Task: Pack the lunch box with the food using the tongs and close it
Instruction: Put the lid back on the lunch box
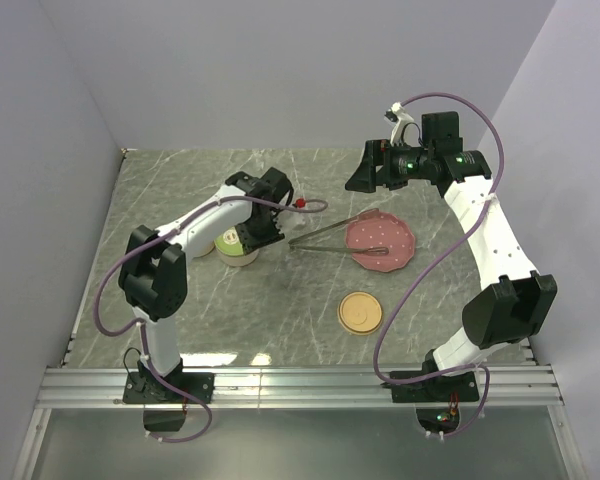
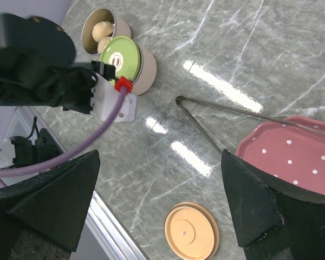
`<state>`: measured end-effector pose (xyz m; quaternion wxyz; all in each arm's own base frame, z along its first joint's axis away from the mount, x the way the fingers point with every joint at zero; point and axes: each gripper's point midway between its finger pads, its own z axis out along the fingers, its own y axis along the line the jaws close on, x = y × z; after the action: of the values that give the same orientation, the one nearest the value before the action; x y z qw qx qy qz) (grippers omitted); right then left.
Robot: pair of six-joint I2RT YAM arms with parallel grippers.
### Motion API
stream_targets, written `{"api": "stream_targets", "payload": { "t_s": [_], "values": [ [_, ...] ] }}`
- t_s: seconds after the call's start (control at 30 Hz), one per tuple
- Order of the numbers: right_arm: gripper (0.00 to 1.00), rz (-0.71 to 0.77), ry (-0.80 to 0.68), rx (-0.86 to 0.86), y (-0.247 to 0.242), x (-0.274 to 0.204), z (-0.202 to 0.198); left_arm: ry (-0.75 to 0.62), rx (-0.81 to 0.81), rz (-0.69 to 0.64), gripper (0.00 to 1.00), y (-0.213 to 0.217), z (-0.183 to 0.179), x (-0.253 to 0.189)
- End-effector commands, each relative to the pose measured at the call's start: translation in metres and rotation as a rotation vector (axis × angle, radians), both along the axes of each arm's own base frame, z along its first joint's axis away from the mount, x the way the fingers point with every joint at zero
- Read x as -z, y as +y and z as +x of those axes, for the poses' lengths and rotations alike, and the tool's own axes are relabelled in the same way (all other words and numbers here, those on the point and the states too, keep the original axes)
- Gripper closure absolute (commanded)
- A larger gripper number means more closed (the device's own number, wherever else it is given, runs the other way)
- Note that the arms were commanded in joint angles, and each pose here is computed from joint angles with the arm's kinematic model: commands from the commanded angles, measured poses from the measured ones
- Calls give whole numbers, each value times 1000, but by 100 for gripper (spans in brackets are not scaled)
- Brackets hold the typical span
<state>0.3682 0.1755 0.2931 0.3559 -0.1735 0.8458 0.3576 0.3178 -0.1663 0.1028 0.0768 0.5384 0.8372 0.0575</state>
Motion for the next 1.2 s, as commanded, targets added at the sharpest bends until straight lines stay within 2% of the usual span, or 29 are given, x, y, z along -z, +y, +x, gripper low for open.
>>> {"api": "stream_targets", "payload": {
  "t_s": [0.0, 0.1, 0.2, 0.43, 0.57, 0.77, 0.9, 1.17],
  "values": [
    [0, 13, -35, -13, 0, -12, -2, -76, -16, -70, 57, -12, 10, -37],
    [0, 13, -33, -12, -1, -11, -2, -170, -64, -133, 53, -16, 30, -69],
    [0, 14, -36, -15, 0, -11, -3, -202, -145, -163, 52, -6, 44, -76],
    [0, 14, -33, -15, -1, -10, -4, -240, -290, -210, 50, 27, 69, -55],
    [0, 14, -25, -14, -1, -7, -4, -214, -315, -255, 50, 23, 76, -40],
    [0, 8, -28, -11, -2, -6, -6, -139, -330, -308, 50, 11, 69, -7],
    [0, 1, -24, -6, -3, -5, -6, -63, -350, -279, 49, 15, 50, 28],
    [0, 0, -22, -5, -3, -3, -7, 66, -385, -273, 48, 17, 15, 57]
  ]
}}
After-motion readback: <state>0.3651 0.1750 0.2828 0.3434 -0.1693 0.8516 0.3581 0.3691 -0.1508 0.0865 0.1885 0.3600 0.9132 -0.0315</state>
